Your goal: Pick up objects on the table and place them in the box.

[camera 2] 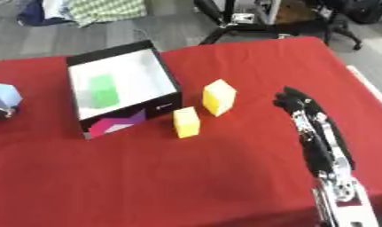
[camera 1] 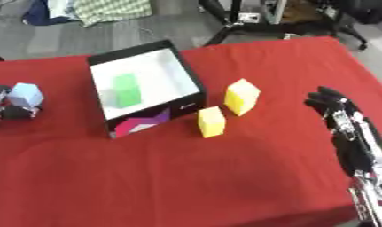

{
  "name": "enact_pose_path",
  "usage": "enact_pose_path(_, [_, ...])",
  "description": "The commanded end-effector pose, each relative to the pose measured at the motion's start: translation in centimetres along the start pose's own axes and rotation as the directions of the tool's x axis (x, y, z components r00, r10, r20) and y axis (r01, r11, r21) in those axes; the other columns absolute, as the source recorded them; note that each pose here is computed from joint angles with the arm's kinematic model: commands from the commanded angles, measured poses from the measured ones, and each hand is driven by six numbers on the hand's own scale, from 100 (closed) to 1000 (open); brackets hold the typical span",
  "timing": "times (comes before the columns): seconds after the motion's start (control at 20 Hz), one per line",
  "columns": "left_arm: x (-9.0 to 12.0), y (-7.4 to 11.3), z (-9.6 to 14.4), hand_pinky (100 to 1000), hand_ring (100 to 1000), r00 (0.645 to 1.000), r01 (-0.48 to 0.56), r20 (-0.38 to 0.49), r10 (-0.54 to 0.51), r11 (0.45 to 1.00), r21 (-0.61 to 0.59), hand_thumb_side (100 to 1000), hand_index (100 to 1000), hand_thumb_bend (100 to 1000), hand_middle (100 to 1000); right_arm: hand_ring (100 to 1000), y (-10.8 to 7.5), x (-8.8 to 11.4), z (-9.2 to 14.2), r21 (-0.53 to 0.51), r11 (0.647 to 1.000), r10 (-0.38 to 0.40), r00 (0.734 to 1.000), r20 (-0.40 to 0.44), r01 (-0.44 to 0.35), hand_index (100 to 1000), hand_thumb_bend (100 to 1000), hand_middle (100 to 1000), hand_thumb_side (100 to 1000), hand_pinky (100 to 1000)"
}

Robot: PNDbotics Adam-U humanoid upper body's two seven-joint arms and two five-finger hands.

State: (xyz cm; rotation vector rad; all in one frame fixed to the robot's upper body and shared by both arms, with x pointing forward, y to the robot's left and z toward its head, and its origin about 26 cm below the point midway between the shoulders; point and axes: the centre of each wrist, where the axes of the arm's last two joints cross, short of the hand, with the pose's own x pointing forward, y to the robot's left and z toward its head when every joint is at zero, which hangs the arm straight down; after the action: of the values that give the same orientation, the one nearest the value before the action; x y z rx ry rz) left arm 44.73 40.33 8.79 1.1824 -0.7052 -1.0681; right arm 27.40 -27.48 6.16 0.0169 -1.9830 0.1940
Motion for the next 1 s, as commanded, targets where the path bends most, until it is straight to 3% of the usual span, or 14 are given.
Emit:
enact_pose_path(0.05, [-0.3, 0.8, 0.0, 723, 593, 0.999, -0.046, -0.001, 0.047, 0.998, 0.044, 536, 814, 268, 585, 826, -0.5, 0.4, -0.2, 0.01, 1.0, 0.012, 1.0, 0.015, -0.012, 862, 100, 771, 718, 983])
enact_pose_path(0.25, [-0.2, 1.1, 0.0, 711, 558, 0.996, -0.093, 0.023, 0.091, 0.992, 0.085, 346, 755, 100, 516, 827, -0.5, 0.4, -0.3, 0.012, 1.0, 0.01, 1.0, 0.016, -0.011, 863, 100, 772, 718, 984])
enact_pose_path(0.5, [0.1, 2.8, 0.3, 708, 534, 0.988, -0.138, 0.091, 0.124, 0.977, 0.163, 271, 718, 100, 471, 827, -0.5, 0.4, -0.3, 0.015, 1.0, 0.01, 1.0, 0.016, -0.011, 863, 100, 772, 716, 985])
enact_pose_path(0.8, [2.0, 9.0, 1.8, 715, 531, 0.953, -0.214, 0.271, 0.133, 0.931, 0.296, 289, 723, 100, 469, 828, -0.5, 0.4, -0.2, 0.021, 1.0, 0.009, 1.0, 0.014, -0.01, 864, 100, 774, 715, 987])
enact_pose_path(1.0, [5.7, 12.6, 3.8, 720, 538, 0.897, -0.211, 0.44, 0.042, 0.915, 0.344, 288, 730, 100, 476, 829, -0.4, 0.3, -0.2, 0.03, 1.0, 0.007, 1.0, 0.014, -0.008, 865, 100, 775, 713, 988])
